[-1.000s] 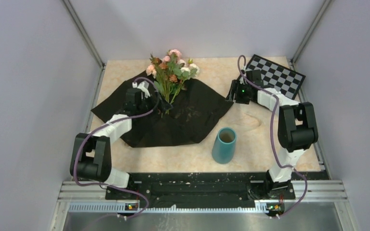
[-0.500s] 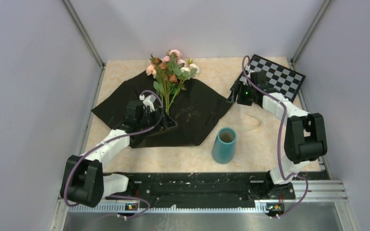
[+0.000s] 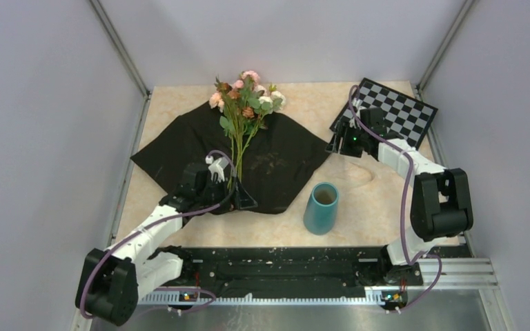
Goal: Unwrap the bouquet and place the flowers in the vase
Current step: Unfold the wrapping paper at the center of the board.
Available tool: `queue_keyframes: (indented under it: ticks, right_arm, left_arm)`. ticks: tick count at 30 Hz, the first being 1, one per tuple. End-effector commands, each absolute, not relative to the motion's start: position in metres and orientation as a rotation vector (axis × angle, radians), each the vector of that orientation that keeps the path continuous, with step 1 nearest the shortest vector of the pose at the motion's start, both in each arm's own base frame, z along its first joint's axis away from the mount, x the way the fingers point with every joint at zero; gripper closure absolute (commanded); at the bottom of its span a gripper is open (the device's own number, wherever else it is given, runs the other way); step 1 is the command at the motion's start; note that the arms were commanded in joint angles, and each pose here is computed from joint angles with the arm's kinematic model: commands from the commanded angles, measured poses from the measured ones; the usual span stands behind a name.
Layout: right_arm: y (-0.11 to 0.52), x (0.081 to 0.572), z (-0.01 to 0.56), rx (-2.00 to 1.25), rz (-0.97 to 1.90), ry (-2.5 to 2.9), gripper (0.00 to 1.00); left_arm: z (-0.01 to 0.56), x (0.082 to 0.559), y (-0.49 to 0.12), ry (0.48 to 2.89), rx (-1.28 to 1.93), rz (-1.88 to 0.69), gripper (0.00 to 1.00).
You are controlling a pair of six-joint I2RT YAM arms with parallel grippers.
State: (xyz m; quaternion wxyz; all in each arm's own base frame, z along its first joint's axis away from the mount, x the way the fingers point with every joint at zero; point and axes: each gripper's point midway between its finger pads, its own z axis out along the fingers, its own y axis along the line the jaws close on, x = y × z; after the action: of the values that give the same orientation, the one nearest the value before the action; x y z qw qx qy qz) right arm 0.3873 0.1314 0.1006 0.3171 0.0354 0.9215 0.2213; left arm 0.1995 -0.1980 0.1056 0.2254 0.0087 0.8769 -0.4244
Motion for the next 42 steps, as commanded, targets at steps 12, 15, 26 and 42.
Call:
queue_keyframes:
  ticks: [12, 15, 26, 42]
  right_arm:
    - [0.136, 0.381, 0.128, 0.067, 0.598, 2.341, 0.41]
    - [0.137, 0.38, 0.127, 0.069, 0.598, 2.343, 0.41]
    - [0.136, 0.376, 0.126, 0.073, 0.588, 2.343, 0.41]
    - [0.133, 0.374, 0.146, 0.062, 0.571, 2.309, 0.41]
  left_arm:
    - [0.052, 0.159, -0.187, 2.609, -0.018, -1.043, 0.11]
    - [0.047, 0.155, -0.187, 2.628, -0.014, -1.029, 0.1]
    - [0.03, 0.147, -0.18, 2.684, -0.112, -0.97, 0.06]
    - [0.138, 0.23, -0.183, 2.402, -0.061, -0.808, 0.01]
